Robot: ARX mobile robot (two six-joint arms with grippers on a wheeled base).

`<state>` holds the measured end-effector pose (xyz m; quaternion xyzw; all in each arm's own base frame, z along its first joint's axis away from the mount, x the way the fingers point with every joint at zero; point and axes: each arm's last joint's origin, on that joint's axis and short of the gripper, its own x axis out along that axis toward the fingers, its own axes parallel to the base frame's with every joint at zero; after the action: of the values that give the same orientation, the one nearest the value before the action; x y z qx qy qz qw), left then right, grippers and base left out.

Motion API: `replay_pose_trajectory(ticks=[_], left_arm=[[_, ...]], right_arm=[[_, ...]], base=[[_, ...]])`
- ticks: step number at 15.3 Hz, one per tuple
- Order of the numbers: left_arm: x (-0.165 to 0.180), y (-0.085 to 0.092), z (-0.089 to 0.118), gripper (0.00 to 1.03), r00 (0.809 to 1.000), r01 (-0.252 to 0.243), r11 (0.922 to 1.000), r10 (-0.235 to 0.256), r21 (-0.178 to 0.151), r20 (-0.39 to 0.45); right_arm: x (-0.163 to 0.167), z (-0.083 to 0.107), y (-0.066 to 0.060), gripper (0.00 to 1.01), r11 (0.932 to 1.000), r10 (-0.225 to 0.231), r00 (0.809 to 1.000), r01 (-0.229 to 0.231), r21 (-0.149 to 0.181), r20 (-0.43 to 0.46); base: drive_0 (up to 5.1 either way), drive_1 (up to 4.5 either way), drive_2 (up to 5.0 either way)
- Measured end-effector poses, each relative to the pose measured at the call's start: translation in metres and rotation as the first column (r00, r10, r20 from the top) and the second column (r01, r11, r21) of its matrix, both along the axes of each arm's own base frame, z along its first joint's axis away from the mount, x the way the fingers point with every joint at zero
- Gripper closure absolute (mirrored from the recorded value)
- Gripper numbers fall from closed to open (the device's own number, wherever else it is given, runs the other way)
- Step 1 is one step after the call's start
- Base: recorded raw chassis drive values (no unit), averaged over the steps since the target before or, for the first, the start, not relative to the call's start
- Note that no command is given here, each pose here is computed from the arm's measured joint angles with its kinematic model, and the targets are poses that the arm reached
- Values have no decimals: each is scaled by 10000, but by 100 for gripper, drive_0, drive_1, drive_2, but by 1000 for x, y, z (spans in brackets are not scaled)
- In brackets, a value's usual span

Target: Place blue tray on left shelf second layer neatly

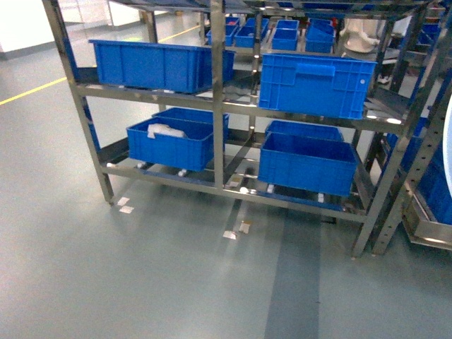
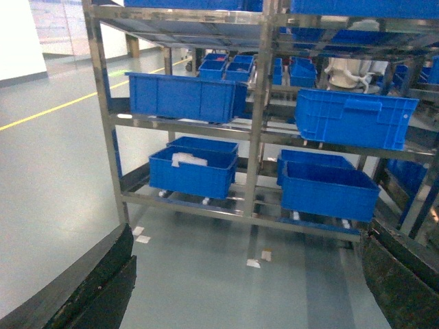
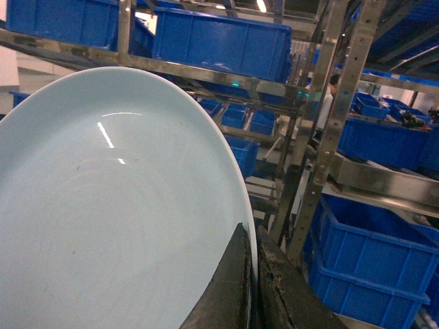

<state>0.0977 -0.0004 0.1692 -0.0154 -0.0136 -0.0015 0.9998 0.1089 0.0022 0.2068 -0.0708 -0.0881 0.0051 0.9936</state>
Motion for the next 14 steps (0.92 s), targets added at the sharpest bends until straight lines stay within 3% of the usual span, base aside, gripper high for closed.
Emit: replay_pose_trajectory(ticks=[9, 11, 14], left_arm=[[0, 0, 0, 5, 10000, 19, 10000, -19, 0, 0], [0, 0, 0, 5, 10000, 38, 10000, -38, 0, 8], [0, 0, 0, 5, 10000, 19, 10000, -19, 0, 31]], right_arm=[[0, 0, 0, 99, 10000, -30, 10000, 30, 4, 8], [0, 0, 0, 99, 10000, -34, 10000, 34, 6, -4], [0, 0, 0, 99, 10000, -26, 10000, 26, 4, -38]], base=[[-161, -161, -161], [0, 0, 0], [76, 331, -436]])
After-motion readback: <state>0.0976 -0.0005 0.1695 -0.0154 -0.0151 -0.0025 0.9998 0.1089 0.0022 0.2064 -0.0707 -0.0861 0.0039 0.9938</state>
